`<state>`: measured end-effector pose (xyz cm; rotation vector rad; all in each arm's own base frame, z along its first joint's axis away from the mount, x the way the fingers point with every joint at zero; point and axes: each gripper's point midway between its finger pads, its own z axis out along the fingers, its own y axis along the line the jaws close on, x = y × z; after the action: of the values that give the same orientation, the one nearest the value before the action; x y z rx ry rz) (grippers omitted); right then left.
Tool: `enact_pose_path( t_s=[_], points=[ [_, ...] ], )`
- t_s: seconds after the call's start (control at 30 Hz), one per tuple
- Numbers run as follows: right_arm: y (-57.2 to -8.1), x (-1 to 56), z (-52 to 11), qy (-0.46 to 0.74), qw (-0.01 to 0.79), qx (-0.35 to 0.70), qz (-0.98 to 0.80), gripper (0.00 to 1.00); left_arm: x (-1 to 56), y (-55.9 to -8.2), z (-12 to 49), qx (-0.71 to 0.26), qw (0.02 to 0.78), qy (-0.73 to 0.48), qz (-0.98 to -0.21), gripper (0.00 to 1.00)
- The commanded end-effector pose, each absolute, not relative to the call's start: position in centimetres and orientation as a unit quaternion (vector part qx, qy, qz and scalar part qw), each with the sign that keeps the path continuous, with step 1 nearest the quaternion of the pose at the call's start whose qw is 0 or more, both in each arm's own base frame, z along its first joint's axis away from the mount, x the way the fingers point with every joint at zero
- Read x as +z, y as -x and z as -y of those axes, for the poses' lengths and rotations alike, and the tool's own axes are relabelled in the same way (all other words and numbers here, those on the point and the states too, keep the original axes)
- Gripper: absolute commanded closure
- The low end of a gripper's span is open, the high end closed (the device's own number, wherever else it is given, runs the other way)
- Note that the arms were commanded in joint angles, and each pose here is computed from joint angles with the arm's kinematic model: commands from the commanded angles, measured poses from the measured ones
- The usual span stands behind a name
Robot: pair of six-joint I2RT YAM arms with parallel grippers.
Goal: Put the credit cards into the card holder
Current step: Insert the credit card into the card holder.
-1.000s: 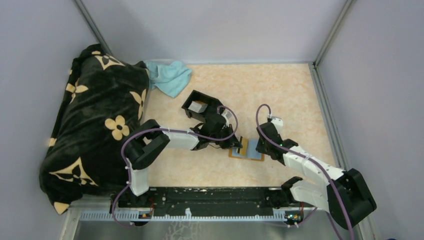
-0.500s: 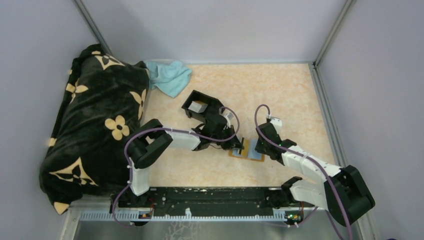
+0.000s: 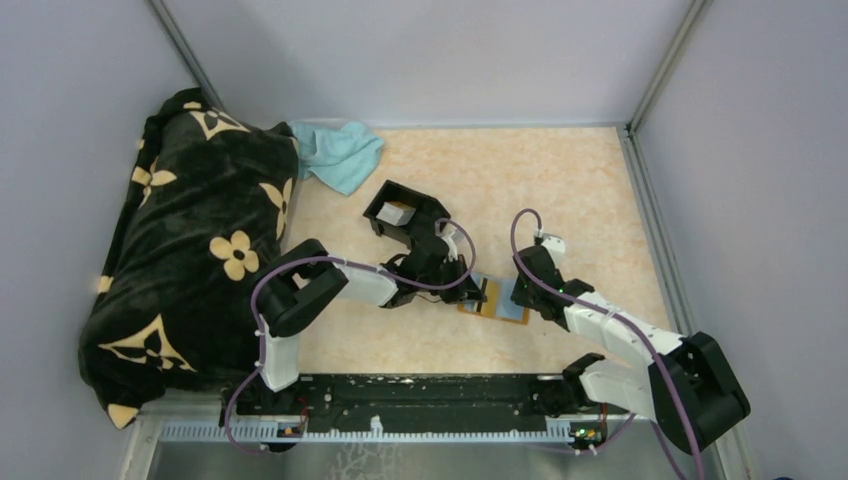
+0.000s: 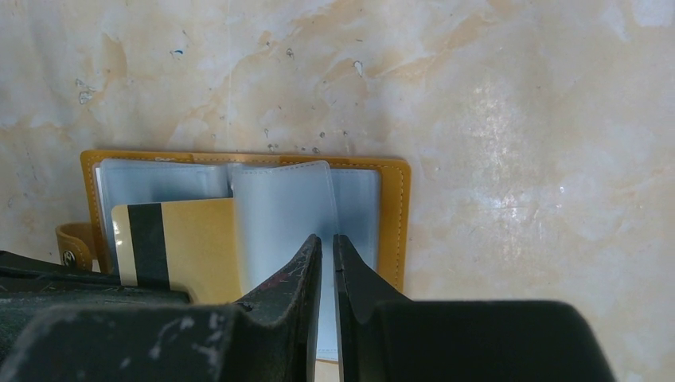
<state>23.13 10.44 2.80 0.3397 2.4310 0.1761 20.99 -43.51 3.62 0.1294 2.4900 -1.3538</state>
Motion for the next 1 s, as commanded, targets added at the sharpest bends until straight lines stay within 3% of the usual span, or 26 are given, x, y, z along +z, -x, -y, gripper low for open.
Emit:
enact_pose_path(
  t_s=[0.0,0.97],
  points=[
    [-22.8,2.9,-9.5,-0.137,0.336,0.052,-0.930,0.89,3.9,-20.1,43.4,-0.485,0.148,-0.050,-0.860,1.00],
    [-22.1,2.3,-9.2,-0.144,0.316,0.040,-0.937,0.88,5.5,-20.4,42.7,-0.519,0.189,-0.046,-0.833,1.00]
  ],
)
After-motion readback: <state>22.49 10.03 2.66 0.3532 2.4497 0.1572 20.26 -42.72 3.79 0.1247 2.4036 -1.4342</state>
